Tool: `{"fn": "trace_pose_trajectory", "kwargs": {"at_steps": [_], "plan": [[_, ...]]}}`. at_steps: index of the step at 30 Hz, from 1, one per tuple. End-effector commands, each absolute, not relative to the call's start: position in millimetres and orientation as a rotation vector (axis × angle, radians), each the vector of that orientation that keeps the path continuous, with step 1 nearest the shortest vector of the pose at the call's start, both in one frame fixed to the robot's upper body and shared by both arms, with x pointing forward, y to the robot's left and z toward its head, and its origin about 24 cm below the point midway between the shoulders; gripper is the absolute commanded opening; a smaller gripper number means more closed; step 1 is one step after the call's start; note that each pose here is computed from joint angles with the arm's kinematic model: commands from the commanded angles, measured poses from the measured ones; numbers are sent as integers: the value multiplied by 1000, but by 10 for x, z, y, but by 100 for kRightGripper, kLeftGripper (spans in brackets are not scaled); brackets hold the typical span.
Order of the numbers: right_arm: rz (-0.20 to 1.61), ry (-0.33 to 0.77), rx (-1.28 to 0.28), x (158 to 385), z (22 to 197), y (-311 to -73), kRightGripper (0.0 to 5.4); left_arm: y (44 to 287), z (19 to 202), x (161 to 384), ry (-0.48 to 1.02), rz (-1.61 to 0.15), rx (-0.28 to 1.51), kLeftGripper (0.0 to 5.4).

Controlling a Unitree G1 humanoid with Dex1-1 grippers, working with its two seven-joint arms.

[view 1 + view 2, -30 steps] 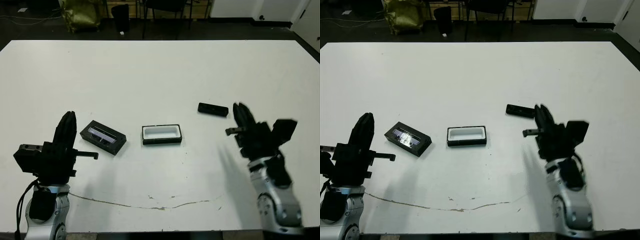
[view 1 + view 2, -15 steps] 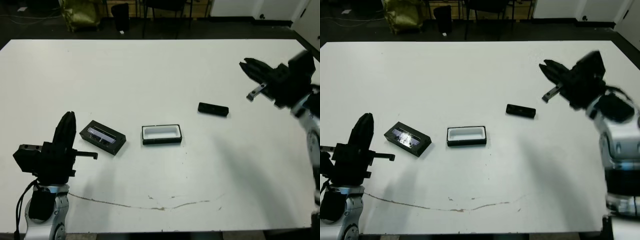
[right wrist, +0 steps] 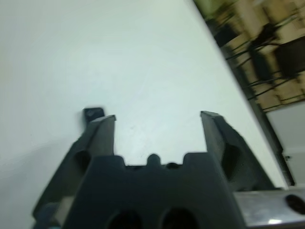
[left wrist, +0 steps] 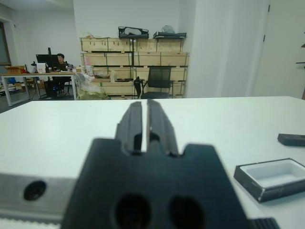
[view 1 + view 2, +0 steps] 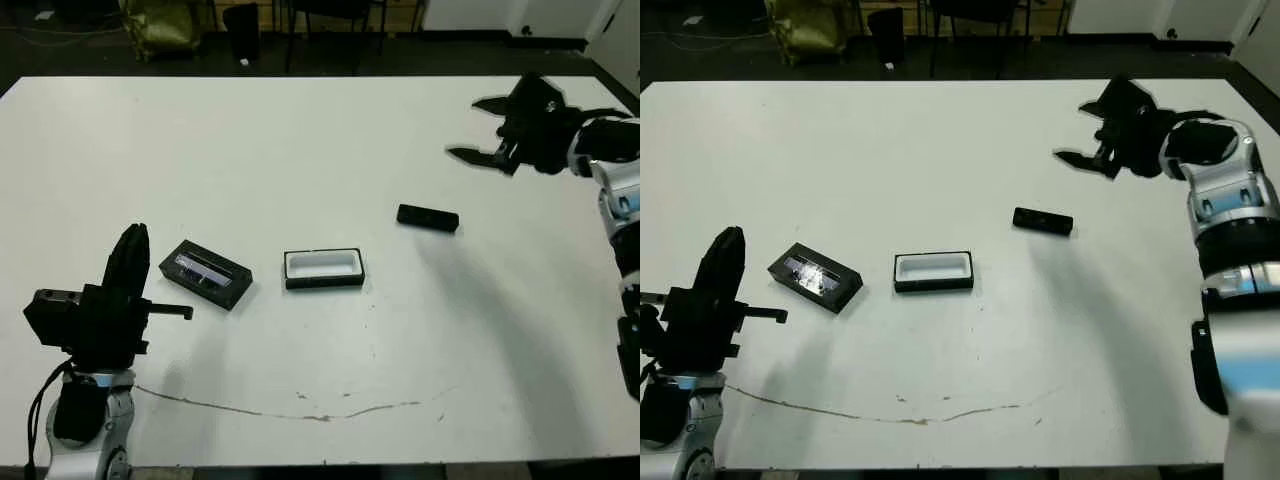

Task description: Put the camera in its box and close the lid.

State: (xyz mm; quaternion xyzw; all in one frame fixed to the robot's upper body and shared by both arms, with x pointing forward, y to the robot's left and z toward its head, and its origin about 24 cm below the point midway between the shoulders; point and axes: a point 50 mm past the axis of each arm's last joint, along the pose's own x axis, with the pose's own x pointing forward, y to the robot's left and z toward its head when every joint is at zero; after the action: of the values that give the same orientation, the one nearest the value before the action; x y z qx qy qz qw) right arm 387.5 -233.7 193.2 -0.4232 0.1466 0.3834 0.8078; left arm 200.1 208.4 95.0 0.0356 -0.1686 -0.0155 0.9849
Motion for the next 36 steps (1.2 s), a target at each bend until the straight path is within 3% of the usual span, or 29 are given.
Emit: {"fn": "trace_pose_trajectory", "kwargs": {"at_steps": [1,5,12,24,30,36], "plan": [[889,403,-944,3888,1895,-2292,462,2125,902,1985,-304,-30,88,0],[953,419,-1036,3883,1881,-2247,537,2131,896,1988,-303,-21,89,0],[1020,526,-1040,3878,1782,-2197,537,2140,870,1981,-288,-15,74,0],[1027,541,-1061,3866,1589,-2168,537,2148,859,1972,-271,-16,59,0],[968,593,-992,3875,1479,-2180,537,2135,860,1971,-274,-12,59,0],[933,613,-1017,3886,1433,-2180,432,2131,860,1972,-273,-9,56,0]]}}
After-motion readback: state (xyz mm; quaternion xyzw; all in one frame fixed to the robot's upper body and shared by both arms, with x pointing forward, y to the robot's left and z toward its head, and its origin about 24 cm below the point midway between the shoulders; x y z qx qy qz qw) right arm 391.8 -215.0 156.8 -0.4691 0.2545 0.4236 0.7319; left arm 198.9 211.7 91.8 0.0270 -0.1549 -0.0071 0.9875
